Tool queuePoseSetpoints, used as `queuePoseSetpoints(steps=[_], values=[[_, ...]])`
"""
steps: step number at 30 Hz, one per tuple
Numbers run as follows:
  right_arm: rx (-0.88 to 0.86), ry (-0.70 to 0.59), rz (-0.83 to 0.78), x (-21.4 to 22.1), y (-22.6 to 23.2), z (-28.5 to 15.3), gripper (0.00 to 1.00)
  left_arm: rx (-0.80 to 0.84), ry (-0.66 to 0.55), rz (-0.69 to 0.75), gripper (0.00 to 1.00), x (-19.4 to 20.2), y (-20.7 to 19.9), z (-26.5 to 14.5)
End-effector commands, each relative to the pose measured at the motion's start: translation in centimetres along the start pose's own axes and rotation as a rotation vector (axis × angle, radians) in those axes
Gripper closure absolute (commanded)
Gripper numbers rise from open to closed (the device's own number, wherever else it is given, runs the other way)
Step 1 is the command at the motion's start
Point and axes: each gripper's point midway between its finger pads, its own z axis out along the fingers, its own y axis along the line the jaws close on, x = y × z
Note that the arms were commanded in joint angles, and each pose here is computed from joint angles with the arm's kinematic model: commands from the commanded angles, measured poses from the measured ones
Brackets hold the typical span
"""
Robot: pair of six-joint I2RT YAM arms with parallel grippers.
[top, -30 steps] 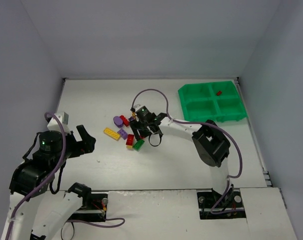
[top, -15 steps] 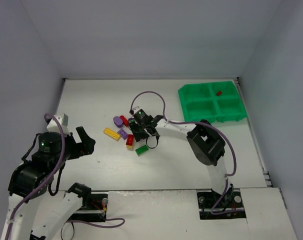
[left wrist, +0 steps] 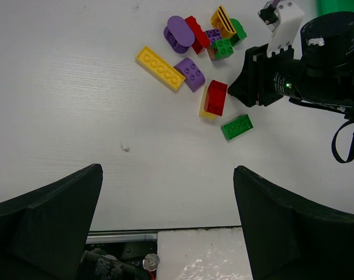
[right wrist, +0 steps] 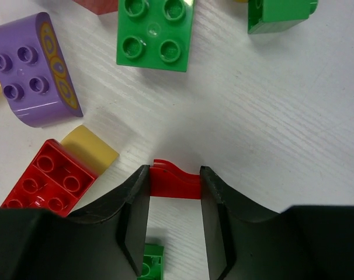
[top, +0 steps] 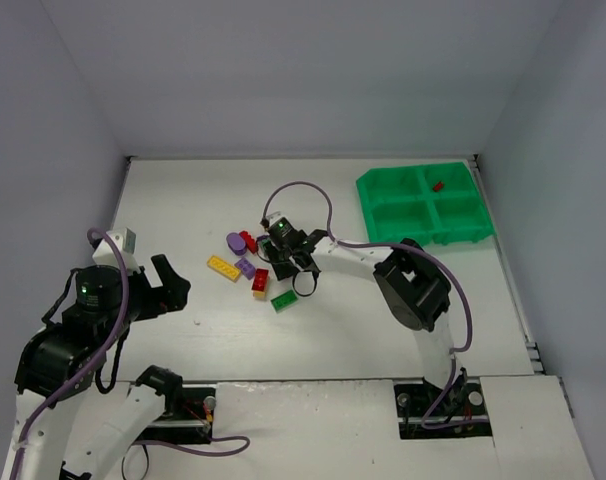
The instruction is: Sort the legos into containers by color
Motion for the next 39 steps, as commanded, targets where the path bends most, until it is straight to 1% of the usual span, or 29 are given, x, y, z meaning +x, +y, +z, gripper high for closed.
queuePoseSetpoints(steps=[1,3,4,6,7,8,9,10,11,12,13,15,16,17,18,19,20,21,22,24,25,26,28,29,30,31,35,37,39], values=[[0.067,-0.078,0.017,-2.6,-2.4,-2.2,1.0,0.023,-0.043,-0.001,0.13,-1.6,-0.7,-0.5],[0.085,-0.148,0.039,-5.2,-4.3,-4.6,1.0,0.024,-0.043,-0.002,0.13,-1.7,-0.8,-0.4],[0.119,-0.181,0.084,-6.6,-7.2,-5.6,1.0,0.026,-0.045,-0.003,0.13,-1.8,-0.9,-0.4],[0.16,-0.277,0.129,-9.8,-10.8,-9.0,1.0,0.026,-0.041,-0.005,0.13,-1.8,-1.0,-0.2],[0.223,-0.308,0.162,-10.9,-15.2,-10.4,1.0,0.026,-0.041,-0.007,0.13,-1.8,-1.0,-0.1],[0.247,-0.364,0.184,-12.7,-17.4,-12.4,1.0,0.024,-0.037,-0.008,0.13,-1.8,-1.1,0.1],[0.273,-0.386,0.203,-13.4,-19.6,-13.5,1.0,0.025,-0.038,-0.009,0.13,-1.9,-1.1,0.2],[0.322,-0.409,0.238,-13.8,-23.8,-14.9,1.0,0.024,-0.037,-0.014,0.13,-1.9,-1.2,0.4],[0.347,-0.446,0.254,-15.1,-25.9,-16.2,1.0,0.024,-0.036,-0.015,0.13,-2.0,-1.3,0.5],[0.374,-0.464,0.27,-15.5,-27.8,-17.1,1.0,0.021,-0.035,-0.019,0.13,-2.0,-1.2,0.7],[0.42,-0.463,0.309,-15.0,-31.6,-17.7,1.0,0.02,-0.032,-0.019,0.13,-2.0,-1.3,0.9],[0.44,-0.51,0.341,-16.2,-34.7,-19.3,0.99,0.019,-0.035,-0.027,0.13,-2.2,-1.4,1.3],[0.455,-0.5,0.359,-15.9,-36.4,-18.8,0.99,0.012,-0.026,-0.028,0.13,-2.1,-1.4,1.6],[0.474,-0.506,0.386,-15.5,-38.9,-19.4,0.99,0.008,-0.028,-0.03,0.13,-2.2,-1.4,1.6],[0.479,-0.535,0.387,-16.5,-39.9,-20.2,0.98,0.009,-0.03,-0.033,0.13,-2.4,-1.5,1.8],[0.486,-0.513,0.398,-16.0,-41.2,-18.9,0.98,0.004,-0.024,-0.034,0.13,-2.4,-1.6,2.0],[0.515,-0.511,0.422,-15.3,-43.4,-19.2,0.98,0.0,-0.021,-0.034,0.13,-2.4,-1.5,2.2],[0.521,-0.529,0.428,-15.9,-44.4,-19.5,0.98,-0.005,-0.023,-0.036,0.13,-2.5,-1.5,2.3],[0.523,-0.503,0.444,-15.1,-45.5,-18.0,0.97,-0.006,-0.02,-0.035,0.13,-2.6,-1.6,2.5],[0.532,-0.509,0.466,-14.9,-47.6,-17.8,0.97,-0.015,-0.027,-0.04,0.13,-2.9,-1.6,2.5],[0.531,-0.481,0.477,-14.1,-48.4,-16.2,0.96,-0.017,-0.026,-0.04,0.13,-3.0,-1.6,2.6],[0.533,-0.476,0.485,-13.8,-49.0,-15.8,0.96,-0.017,-0.033,-0.04,0.13,-3.2,-1.6,2.5],[0.535,-0.459,0.504,-12.9,-50.3,-14.7,0.91,-0.024,-0.039,-0.04,0.13,-3.5,-1.6,2.7],[0.533,-0.453,0.512,-12.6,-50.7,-14.3,0.88,-0.025,-0.044,-0.039,0.13,-3.8,-1.7,2.6],[0.525,-0.446,0.523,-12.1,-51.1,-13.7,0.79,-0.03,-0.041,-0.04,0.13,-3.8,-1.7,2.8],[0.523,-0.44,0.526,-11.9,-51.3,-13.4,0.73,-0.034,-0.039,-0.039,0.13,-3.7,-1.6,2.9],[0.509,-0.44,0.514,-12.0,-51.4,-13.1,0.55,-0.037,-0.04,-0.05,0.13,-3.8,-1.6,3.1],[0.504,-0.457,0.506,-12.6,-51.1,-13.9,0.49,-0.037,-0.037,-0.054,0.13,-3.6,-1.6,3.2],[0.503,-0.467,0.5,-12.9,-50.7,-14.6,0.45,-0.034,-0.034,-0.055,0.13,-3.5,-1.7,3.3]])
